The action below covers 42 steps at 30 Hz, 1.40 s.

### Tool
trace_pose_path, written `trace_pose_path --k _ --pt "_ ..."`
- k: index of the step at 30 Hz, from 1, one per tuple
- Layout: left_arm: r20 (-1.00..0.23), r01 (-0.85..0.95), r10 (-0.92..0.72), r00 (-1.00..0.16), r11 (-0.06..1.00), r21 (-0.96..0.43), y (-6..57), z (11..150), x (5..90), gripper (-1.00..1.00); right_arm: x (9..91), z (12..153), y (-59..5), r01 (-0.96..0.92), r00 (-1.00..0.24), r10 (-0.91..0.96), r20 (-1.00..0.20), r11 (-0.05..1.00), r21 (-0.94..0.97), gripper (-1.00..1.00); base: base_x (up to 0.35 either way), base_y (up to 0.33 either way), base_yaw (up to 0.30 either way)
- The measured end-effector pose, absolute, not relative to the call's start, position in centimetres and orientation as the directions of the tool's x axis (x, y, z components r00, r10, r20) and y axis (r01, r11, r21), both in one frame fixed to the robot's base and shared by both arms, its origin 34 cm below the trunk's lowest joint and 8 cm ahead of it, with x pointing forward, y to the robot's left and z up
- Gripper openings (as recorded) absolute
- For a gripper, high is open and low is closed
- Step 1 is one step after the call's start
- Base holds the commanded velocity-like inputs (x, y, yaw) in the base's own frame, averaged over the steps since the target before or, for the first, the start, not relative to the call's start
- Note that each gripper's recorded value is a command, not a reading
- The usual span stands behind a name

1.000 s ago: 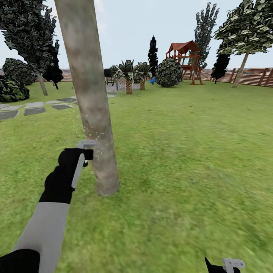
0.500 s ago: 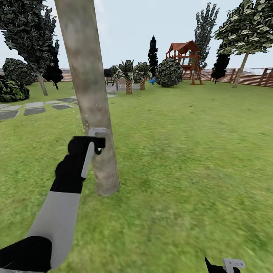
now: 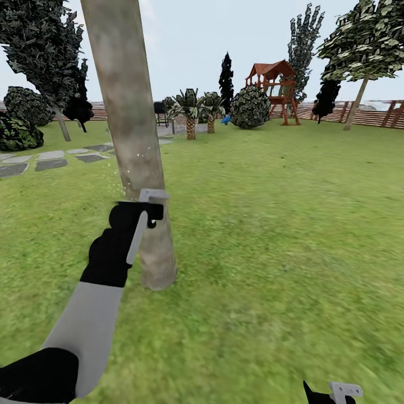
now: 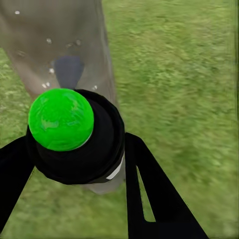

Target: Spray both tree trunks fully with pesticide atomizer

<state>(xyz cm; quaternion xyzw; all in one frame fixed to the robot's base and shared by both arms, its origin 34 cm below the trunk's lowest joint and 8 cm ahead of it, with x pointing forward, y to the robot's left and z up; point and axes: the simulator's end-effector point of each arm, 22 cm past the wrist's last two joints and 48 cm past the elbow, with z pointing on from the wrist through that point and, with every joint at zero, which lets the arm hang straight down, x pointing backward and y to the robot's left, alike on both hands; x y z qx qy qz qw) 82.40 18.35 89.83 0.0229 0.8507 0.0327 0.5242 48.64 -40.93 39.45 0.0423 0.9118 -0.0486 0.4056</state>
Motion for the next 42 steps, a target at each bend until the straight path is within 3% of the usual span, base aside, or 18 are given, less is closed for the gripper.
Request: trace_pose_path --k 5,7,15,25,30,37,42 --pt "-0.888 -0.010 0.097 -0.450 0.993 0.114 19.2 89.7 82.4 -1.00 48.6 39.4 -40.9 0.116 -0.667 0.037 -0.744 0.992 -0.054 1.00 0.000 0.000 0.000" --pt "-0.865 -0.070 0.041 -0.501 0.994 0.088 22.5 86.5 81.6 -1.00 48.6 39.4 -40.9 0.116 -0.668 0.037 -0.744 0.992 -0.054 1.00 0.000 0.000 0.000" --pt "-0.766 -0.076 0.025 -0.643 0.992 0.097 23.5 75.0 76.7 -1.00 48.6 39.4 -40.9 0.116 -0.668 0.037 -0.744 0.992 -0.054 1.00 0.000 0.000 0.000" --pt "-0.805 -0.179 -0.011 -0.593 0.977 0.118 25.2 67.5 77.3 -1.00 48.6 39.4 -40.9 0.116 -0.668 0.037 -0.744 0.992 -0.054 1.00 0.000 0.000 0.000" --pt "-0.753 -0.180 -0.023 -0.658 0.975 0.127 25.3 60.3 74.9 -1.00 48.6 39.4 -40.8 0.116 -0.668 0.039 -0.744 0.992 -0.053 1.00 0.000 0.000 0.000" --pt "-0.782 -0.203 -0.045 -0.621 0.973 0.106 26.0 58.7 73.8 -1.00 48.7 39.4 -40.8 0.116 -0.667 0.038 -0.744 0.992 -0.053 1.00 0.000 0.000 0.000" --pt "-0.753 -0.231 -0.194 -0.629 0.971 -0.057 24.4 56.9 72.8 -1.00 48.7 39.4 -40.8 0.116 -0.667 0.038 -0.744 0.992 -0.053 1.00 0.013 -0.010 0.000"
